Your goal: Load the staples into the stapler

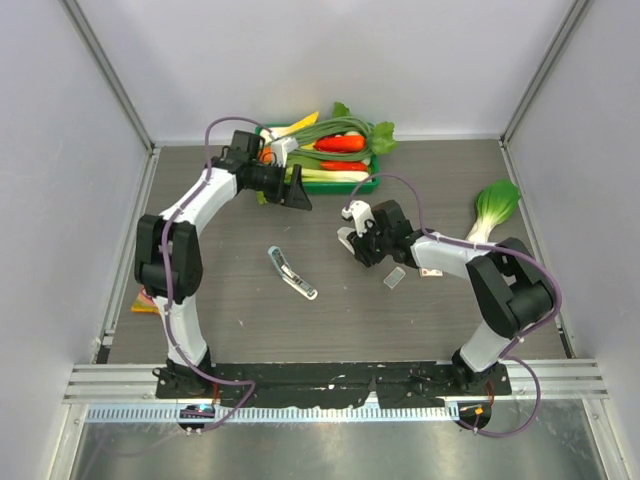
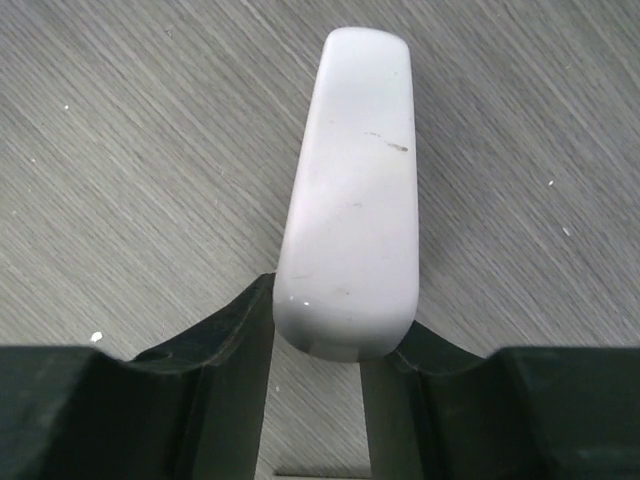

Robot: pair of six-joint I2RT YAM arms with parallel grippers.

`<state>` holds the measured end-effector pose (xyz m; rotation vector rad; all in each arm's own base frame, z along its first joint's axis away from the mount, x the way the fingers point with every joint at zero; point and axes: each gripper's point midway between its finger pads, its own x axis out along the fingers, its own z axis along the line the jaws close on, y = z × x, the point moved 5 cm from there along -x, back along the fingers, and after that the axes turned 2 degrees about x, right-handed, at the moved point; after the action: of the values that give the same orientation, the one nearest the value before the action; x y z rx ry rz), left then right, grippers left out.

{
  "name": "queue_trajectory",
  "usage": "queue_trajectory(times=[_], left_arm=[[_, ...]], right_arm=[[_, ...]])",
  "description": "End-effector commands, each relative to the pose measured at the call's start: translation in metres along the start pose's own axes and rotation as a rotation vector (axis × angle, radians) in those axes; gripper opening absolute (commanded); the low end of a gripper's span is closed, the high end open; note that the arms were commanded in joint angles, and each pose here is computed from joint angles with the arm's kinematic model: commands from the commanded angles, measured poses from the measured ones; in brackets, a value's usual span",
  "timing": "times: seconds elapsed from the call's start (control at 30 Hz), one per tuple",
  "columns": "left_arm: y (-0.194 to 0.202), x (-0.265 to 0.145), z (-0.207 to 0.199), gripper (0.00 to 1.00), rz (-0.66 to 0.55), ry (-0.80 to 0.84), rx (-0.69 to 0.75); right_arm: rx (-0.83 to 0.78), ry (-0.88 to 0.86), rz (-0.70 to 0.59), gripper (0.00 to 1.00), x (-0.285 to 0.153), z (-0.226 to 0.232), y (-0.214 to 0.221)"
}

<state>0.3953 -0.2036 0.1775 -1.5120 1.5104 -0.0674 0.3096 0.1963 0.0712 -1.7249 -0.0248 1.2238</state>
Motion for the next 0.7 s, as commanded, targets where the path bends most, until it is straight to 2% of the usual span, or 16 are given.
queue_trajectory(times=[0.0,0.07,0.3,0.53,0.67], left_arm=[[-0.02,-0.031,-0.018,0.74,-0.071,-0.003,0.076],[-0.021,-0.037,-0.018,0.74,-0.08,-0.011,0.076],[-0.022,-0.057,-0.022,0.75,-0.101,-0.03,0.084],[-0.006,-0.08,-0.022,0.76,-0.097,-0.062,0.084],[0.007,-0.093,-0.023,0.76,-0.092,-0.079,0.079]], right_arm=[[-0.034,0.002,-0.089,0.45,-0.021,-0.004,-0.031],[-0.043,-0.003,-0.098,0.48,-0.027,-0.004,-0.035],[-0.06,0.022,-0.138,0.5,-0.053,-0.004,-0.051],[-0.057,0.034,-0.168,0.5,-0.077,-0.001,-0.06],[-0.061,-0.016,-0.187,0.5,-0.086,0.013,-0.066]])
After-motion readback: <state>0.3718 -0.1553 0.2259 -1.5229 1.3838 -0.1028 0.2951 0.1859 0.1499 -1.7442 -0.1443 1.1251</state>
